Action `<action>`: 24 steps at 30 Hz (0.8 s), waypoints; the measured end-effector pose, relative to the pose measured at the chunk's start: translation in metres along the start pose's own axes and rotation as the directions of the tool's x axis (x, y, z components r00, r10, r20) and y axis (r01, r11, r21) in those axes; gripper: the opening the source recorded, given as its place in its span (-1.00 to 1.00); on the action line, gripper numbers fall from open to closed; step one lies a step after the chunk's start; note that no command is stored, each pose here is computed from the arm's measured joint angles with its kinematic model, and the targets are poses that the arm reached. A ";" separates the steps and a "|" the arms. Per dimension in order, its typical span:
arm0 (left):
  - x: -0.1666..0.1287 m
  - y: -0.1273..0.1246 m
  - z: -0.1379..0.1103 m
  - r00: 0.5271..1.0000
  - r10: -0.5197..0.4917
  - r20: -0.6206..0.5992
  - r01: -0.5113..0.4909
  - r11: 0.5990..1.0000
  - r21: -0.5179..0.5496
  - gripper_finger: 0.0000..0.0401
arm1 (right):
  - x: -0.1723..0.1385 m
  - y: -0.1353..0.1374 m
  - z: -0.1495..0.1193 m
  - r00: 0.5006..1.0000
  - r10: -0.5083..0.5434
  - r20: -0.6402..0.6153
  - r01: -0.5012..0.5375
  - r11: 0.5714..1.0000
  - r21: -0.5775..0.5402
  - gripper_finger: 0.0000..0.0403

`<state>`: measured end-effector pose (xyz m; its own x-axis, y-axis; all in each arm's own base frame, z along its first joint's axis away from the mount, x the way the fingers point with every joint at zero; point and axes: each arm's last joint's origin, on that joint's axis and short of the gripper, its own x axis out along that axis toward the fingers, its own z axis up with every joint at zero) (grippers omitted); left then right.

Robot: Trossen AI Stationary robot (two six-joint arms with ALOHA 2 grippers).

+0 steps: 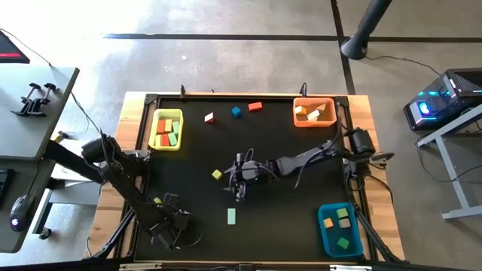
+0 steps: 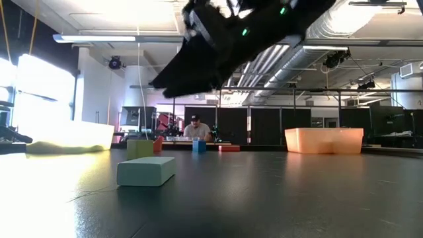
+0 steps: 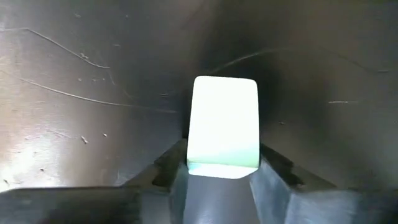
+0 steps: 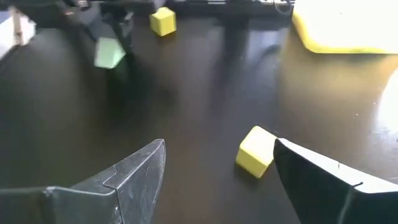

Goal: Sort blocks by size
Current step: Put the light blue triangular block into the orange bin

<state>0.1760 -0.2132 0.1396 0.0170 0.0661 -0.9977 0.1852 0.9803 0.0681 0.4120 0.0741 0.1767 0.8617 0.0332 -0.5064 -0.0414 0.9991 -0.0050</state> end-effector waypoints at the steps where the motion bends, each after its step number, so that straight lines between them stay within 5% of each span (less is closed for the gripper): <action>1: 0.000 0.000 0.000 1.000 0.006 0.003 -0.006 1.000 -0.001 -0.46 | -0.005 0.003 0.002 1.000 -0.004 -0.010 0.004 1.000 -0.011 0.47; 5: -0.003 0.007 0.003 0.998 0.052 0.042 -0.051 0.999 -0.020 -0.51 | -0.023 0.012 0.003 0.994 -0.099 -0.041 0.095 0.992 -0.082 0.47; 7: -0.007 0.018 0.007 0.976 0.173 0.134 -0.167 0.984 -0.055 -0.51 | -0.035 0.018 -0.001 0.992 -0.124 -0.027 0.119 0.984 -0.129 0.47; 10: -0.025 0.039 0.016 0.879 0.363 0.309 -0.340 0.932 -0.127 -0.51 | -0.055 0.025 -0.007 0.992 -0.113 0.053 0.120 0.979 -0.163 0.47; 14: -0.045 0.073 0.038 0.764 0.482 0.429 -0.430 0.876 -0.217 -0.51 | -0.069 0.027 -0.035 0.980 -0.077 0.184 0.103 0.986 -0.135 0.47; 18: -0.048 0.107 0.068 0.683 0.497 0.536 -0.439 0.865 -0.242 -0.51 | -0.072 0.026 -0.044 0.934 -0.064 0.352 0.107 0.989 -0.102 0.47; 24: -0.046 0.149 0.101 0.549 0.426 0.719 -0.379 0.894 -0.241 -0.51 | -0.064 0.032 -0.038 0.936 -0.147 0.318 0.209 0.963 -0.169 0.47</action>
<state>0.3025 -0.0885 0.1961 0.7946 0.3203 -0.5158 -0.0772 0.8959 0.4374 0.3365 0.1029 0.1765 0.9741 -0.1080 -0.1988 0.0546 0.9649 -0.2569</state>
